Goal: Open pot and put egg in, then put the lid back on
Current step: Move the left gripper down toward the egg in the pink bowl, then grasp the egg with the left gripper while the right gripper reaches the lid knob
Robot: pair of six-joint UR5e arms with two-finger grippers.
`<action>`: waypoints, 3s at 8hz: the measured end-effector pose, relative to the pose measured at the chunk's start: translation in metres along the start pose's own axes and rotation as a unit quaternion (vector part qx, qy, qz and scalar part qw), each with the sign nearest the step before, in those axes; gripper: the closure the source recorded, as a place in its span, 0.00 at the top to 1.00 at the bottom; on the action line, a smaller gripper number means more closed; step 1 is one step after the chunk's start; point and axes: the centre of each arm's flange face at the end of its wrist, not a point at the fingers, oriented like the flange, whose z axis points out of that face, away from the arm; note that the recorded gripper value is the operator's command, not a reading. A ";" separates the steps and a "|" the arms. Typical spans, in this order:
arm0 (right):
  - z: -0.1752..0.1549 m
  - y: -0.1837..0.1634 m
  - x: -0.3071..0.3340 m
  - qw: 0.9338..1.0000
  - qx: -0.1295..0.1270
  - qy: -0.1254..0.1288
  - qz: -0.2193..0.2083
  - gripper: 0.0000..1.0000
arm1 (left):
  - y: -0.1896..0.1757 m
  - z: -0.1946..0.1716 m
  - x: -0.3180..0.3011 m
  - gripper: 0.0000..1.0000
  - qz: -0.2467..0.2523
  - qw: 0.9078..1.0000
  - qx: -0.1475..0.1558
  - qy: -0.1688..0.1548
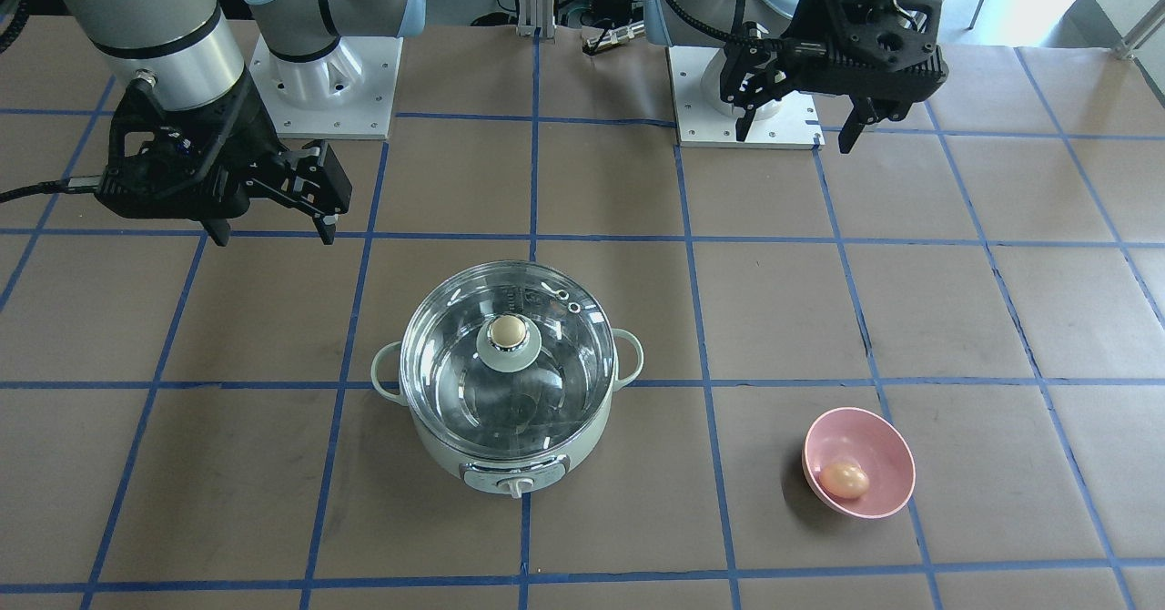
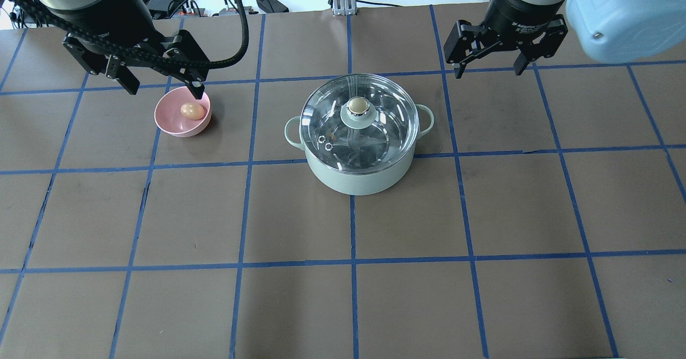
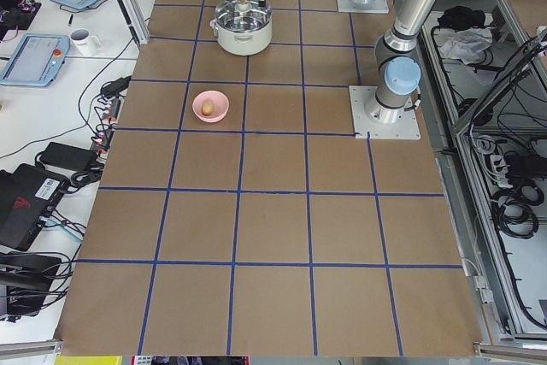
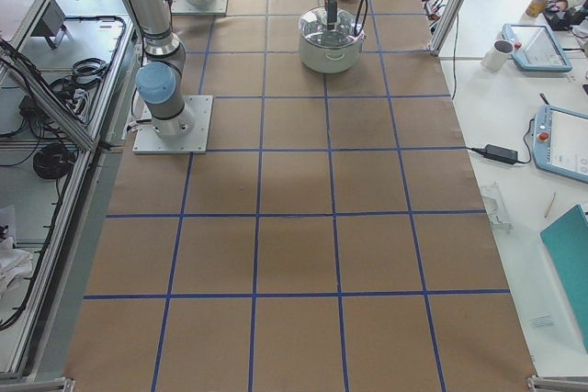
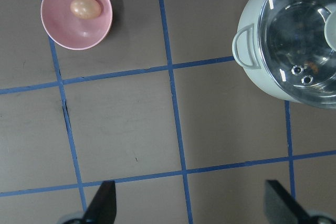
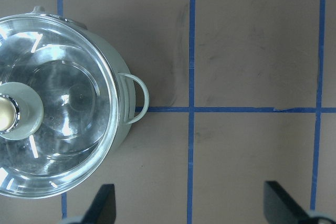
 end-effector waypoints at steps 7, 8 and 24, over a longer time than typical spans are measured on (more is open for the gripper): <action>0.000 -0.001 0.000 1.000 0.002 0.000 -0.003 1.00 | -0.060 0.051 -0.040 1.00 -0.027 1.000 0.002 -0.001; 0.000 -0.001 0.000 1.000 0.003 0.000 -0.004 1.00 | -0.085 0.075 -0.052 1.00 -0.033 0.999 0.009 -0.002; 0.010 -0.021 -0.117 0.996 0.084 -0.016 0.010 1.00 | -0.189 0.327 -0.187 1.00 -0.042 0.999 -0.032 0.005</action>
